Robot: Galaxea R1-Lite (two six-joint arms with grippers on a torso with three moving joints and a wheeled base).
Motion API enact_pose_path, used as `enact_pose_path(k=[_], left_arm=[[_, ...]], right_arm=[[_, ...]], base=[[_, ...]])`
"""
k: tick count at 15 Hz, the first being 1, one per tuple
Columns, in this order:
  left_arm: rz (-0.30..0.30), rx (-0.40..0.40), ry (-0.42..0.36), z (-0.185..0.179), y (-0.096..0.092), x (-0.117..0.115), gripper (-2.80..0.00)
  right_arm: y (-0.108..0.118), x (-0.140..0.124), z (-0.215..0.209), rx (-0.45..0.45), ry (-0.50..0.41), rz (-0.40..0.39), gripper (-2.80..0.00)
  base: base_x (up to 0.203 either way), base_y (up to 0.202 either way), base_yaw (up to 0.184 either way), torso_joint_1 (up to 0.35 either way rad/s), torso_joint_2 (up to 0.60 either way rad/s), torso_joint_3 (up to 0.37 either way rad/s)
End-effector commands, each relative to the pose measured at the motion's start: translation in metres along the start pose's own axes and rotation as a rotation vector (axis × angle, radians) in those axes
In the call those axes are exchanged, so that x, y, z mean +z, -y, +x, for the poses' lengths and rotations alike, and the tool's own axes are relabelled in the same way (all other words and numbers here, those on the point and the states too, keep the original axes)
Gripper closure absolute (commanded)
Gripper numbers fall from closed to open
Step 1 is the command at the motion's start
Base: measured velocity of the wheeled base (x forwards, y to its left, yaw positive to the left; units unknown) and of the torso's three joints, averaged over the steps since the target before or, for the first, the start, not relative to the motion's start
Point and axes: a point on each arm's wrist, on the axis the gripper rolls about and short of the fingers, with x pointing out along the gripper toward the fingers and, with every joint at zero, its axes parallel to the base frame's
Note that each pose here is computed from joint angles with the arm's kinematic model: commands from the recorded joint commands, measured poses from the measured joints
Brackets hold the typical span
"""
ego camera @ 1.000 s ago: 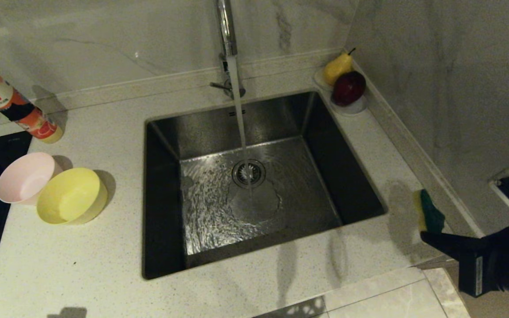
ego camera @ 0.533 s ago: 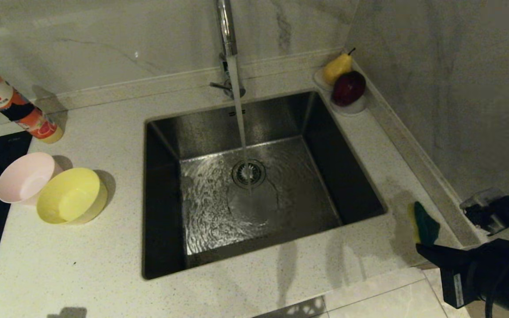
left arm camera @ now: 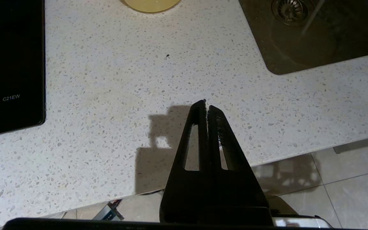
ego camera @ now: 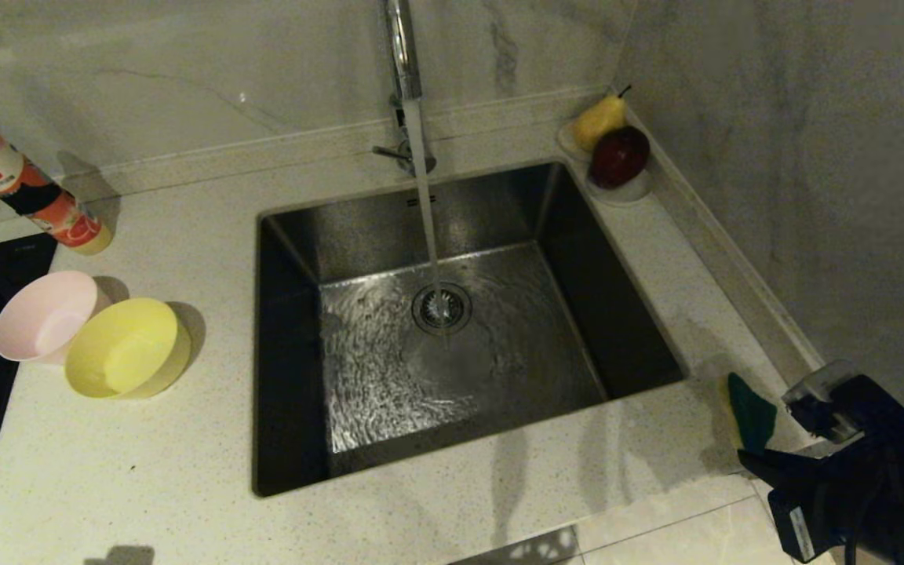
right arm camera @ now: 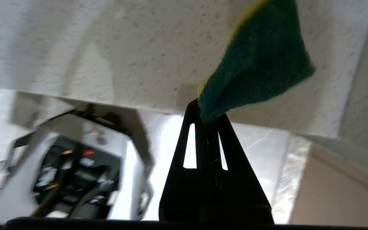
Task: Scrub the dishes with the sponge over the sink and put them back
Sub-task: Put down the sponge
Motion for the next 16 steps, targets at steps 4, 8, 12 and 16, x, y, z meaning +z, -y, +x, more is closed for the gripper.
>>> enact_pose_path(k=[4,8,12,16], left_arm=[[0.000,0.001,-0.005,0.000,0.000,0.000,0.00],[0.000,0.000,-0.005,0.000,0.000,0.000,0.00],[0.000,-0.001,-0.005,0.000,0.000,0.000,0.00],[0.000,-0.001,-0.005,0.000,0.000,0.000,0.00]], right_arm=[[0.006,-0.010,0.014,-0.047,-0.012,-0.109,0.00],[0.008,-0.011,0.022,-0.064,-0.009,-0.190,0.00],[0.007,-0.005,0.034,-0.073,0.014,-0.220,0.00],[0.004,-0.001,0.049,-0.074,0.018,-0.253,0.00]], base=[[0.000,0.000,0.000,0.000,0.00,0.000],[0.000,0.000,0.000,0.000,0.00,0.000],[0.000,0.000,0.000,0.000,0.00,0.000],[0.000,0.000,0.000,0.000,0.00,0.000]])
